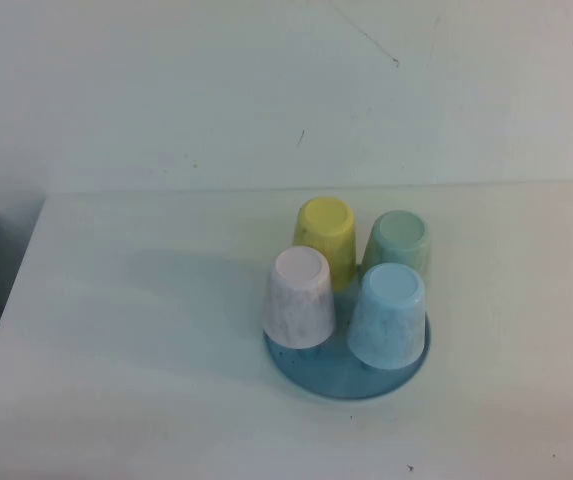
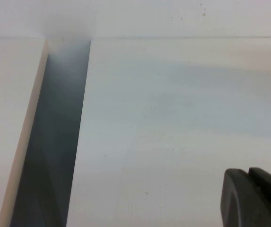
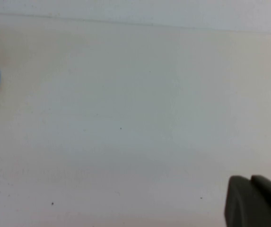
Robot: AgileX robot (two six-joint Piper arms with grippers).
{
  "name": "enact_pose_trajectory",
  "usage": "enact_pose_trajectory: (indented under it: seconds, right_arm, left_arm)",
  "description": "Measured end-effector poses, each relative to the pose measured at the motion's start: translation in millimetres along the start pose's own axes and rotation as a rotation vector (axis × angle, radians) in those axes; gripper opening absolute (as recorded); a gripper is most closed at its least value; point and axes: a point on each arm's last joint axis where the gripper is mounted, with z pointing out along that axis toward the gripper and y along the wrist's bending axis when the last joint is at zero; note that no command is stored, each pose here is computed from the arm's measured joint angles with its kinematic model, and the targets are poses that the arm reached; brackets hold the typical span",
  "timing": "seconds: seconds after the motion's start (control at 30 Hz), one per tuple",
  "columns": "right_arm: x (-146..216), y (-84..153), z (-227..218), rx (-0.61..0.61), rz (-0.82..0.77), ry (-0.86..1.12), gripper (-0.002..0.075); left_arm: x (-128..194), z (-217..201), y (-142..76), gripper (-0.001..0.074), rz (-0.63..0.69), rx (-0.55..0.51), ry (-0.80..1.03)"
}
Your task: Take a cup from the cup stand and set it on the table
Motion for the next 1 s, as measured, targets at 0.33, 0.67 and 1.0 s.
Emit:
enact_pose_trajectory:
  seconds: [0.33,0.67,1.0]
  right_arm:
    - [0.0,0.0,0.0,0.0,0.0,0.0,-0.0003]
    - [0.0,-0.4,0.0,0.004,-0.008,0.0,-0.0003]
    - [0.0,-0.4,0.0,0.004,-0.008,0.0,-0.0003]
  left_arm:
    - [0.0,0.0,0.0,-0.0003,0.0,0.0,0.0]
    - [0.0,0.0,0.0,-0.0003,0.0,0.0,0.0]
    - [0.0,0.0,0.0,-0.0003,0.0,0.0,0.0]
